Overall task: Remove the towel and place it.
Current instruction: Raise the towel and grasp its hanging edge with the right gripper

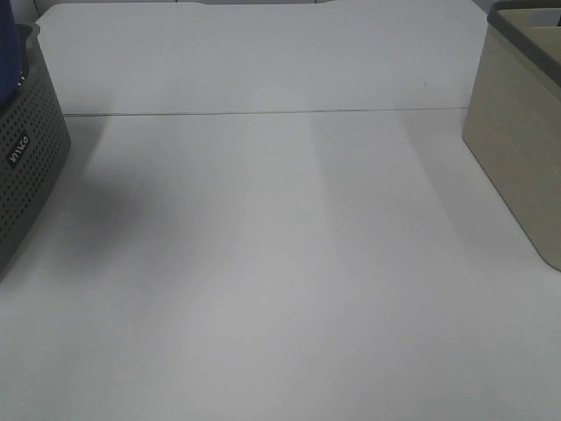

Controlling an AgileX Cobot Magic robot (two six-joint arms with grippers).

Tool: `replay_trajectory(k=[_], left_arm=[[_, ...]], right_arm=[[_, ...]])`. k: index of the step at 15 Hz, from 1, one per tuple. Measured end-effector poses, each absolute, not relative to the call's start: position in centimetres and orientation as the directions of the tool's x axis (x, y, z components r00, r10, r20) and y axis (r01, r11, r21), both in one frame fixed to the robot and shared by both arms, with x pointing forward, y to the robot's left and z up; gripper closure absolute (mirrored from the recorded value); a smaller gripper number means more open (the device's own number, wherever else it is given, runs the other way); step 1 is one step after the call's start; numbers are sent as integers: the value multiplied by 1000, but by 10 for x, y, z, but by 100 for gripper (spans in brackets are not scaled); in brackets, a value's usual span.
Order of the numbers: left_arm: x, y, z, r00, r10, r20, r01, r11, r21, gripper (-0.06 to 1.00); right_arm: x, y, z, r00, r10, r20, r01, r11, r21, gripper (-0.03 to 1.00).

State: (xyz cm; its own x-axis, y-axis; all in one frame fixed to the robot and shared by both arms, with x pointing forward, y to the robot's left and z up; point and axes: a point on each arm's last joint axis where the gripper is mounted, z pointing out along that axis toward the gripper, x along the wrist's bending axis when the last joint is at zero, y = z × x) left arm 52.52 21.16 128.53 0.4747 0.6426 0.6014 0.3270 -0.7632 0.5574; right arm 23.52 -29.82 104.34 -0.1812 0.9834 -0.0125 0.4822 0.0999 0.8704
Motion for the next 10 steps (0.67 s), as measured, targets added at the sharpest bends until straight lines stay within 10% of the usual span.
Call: replay_trajectory(k=[10], left_arm=[[492, 138, 1287, 605, 473, 640, 94, -841, 532, 94]], right_arm=[[354, -252, 1066, -411, 899, 150, 421, 41, 906, 28]])
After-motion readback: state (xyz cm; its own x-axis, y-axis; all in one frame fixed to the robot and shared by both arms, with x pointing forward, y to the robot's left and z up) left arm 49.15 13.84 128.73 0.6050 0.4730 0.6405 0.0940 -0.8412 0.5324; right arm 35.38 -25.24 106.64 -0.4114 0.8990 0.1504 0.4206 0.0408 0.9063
